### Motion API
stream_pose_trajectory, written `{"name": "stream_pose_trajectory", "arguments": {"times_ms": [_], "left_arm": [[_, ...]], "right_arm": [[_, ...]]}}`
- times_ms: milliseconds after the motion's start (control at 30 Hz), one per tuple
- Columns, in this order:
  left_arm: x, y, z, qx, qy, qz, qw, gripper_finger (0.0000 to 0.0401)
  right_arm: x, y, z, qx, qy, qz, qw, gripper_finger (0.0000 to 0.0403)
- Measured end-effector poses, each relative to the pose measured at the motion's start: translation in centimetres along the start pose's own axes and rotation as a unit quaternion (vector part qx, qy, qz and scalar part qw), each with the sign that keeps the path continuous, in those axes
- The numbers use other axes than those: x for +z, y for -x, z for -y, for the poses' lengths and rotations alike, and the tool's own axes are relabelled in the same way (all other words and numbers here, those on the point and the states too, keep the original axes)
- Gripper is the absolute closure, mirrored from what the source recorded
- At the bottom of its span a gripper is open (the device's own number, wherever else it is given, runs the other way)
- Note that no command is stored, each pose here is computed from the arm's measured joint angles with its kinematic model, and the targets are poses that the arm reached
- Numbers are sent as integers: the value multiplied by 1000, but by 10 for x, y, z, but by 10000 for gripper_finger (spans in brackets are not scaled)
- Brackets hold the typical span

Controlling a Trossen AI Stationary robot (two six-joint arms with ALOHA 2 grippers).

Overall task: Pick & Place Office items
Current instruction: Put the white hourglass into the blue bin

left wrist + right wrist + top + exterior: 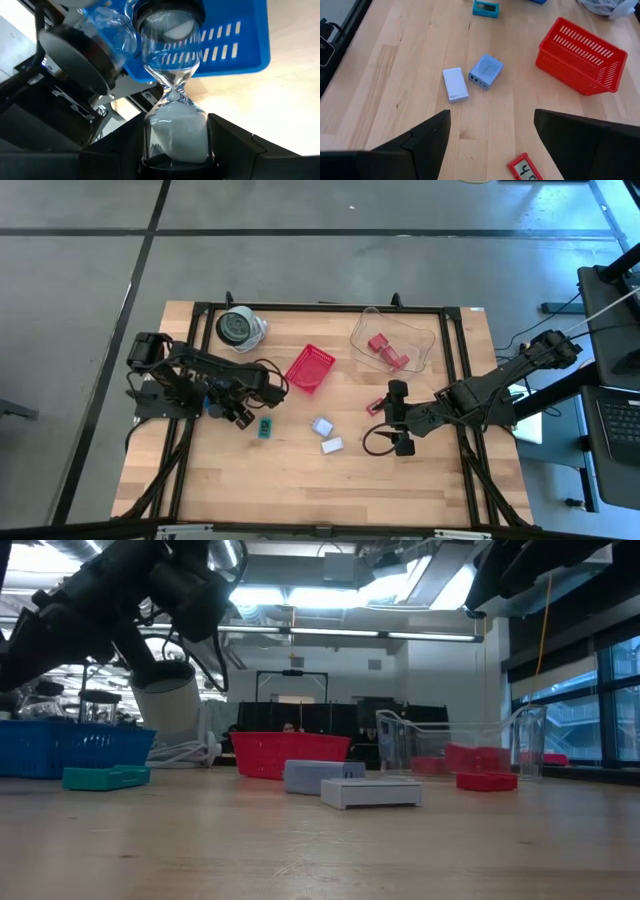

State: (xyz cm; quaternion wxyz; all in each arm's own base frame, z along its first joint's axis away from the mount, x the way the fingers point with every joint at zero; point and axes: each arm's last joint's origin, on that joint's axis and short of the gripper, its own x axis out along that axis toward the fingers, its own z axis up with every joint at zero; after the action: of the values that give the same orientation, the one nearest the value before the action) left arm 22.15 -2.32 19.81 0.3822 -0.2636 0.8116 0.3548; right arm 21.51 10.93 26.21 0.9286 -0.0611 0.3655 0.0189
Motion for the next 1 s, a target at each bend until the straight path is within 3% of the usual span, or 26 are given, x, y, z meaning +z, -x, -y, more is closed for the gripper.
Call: {"name": "stream_pose_trajectory", "arguments": {"times_ms": [1000], "left_arm": [[3, 0, 4, -23, -21, 16, 999, 203]], "right_arm": [[2, 0, 0, 2, -4, 8, 1000, 112]]}}
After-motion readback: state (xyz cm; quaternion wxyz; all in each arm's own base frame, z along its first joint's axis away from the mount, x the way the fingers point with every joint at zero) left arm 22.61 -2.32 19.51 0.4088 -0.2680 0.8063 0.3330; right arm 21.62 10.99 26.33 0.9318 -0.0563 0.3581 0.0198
